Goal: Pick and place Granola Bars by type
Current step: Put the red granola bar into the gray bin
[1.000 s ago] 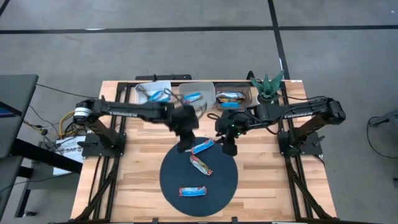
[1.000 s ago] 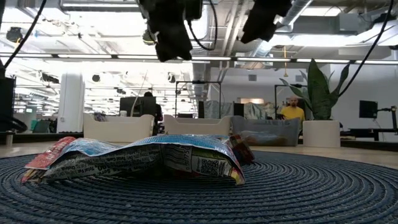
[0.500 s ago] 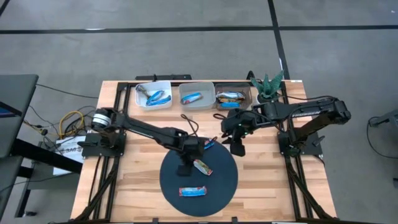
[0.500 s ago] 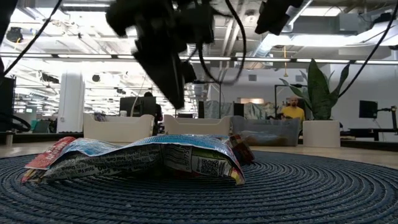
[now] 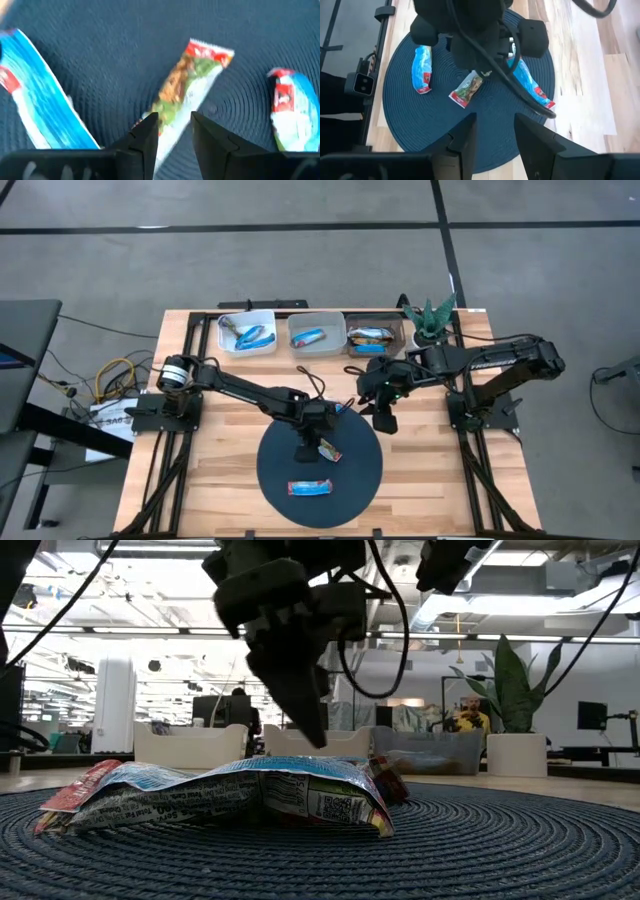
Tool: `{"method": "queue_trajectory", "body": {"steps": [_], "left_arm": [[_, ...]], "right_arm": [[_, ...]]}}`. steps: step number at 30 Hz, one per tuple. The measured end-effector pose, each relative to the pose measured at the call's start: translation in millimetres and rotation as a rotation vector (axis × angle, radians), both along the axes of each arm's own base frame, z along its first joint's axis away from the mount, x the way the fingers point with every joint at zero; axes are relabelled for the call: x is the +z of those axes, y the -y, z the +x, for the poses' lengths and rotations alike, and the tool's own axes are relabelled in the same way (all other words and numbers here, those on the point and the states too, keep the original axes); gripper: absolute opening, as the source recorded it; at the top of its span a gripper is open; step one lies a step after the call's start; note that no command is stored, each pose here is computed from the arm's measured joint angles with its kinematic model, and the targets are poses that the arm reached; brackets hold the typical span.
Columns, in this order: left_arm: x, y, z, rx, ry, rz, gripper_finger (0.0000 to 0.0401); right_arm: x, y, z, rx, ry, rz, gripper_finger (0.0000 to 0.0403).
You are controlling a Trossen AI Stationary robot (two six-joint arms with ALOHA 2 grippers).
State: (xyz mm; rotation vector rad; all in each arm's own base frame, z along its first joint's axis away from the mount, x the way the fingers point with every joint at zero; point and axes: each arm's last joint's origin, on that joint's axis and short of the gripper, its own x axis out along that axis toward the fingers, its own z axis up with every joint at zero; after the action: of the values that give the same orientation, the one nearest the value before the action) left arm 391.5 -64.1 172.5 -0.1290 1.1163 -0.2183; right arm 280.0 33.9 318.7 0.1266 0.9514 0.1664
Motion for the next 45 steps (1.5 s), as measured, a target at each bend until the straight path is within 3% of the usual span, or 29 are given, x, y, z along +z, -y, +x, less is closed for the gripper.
{"method": "queue_trajectory", "body": {"steps": [8,14,20,29,36,45], "left_arm": [[1,0,3,0.020,0.028,-0.018,0.0113],[1,-3,4,0.110,0.003,-0.058,0.0181],[0,5,1,0.003,0.020,-0.003,0.0240],[-4,10,0,-0.090,0.051,0.248,0.0245],[-30,11,4,-0.142,-0.019,0.171,0.0245],[-24,14,6,-0.126,-0.022,0.189,0.0225]], "right_arm": [[0,0,0,0.013,-0.002,-0.010,0.0123],[0,0,0,0.016,-0.001,-0.012,0.0123],[0,0,0,0.026,0.001,-0.020,0.0123],[-1,1,0,0.033,0.004,-0.029,0.0123],[-1,1,0,0.036,0.001,-0.033,0.0123],[-1,1,0,0.037,0.003,-0.035,0.0123]]}}
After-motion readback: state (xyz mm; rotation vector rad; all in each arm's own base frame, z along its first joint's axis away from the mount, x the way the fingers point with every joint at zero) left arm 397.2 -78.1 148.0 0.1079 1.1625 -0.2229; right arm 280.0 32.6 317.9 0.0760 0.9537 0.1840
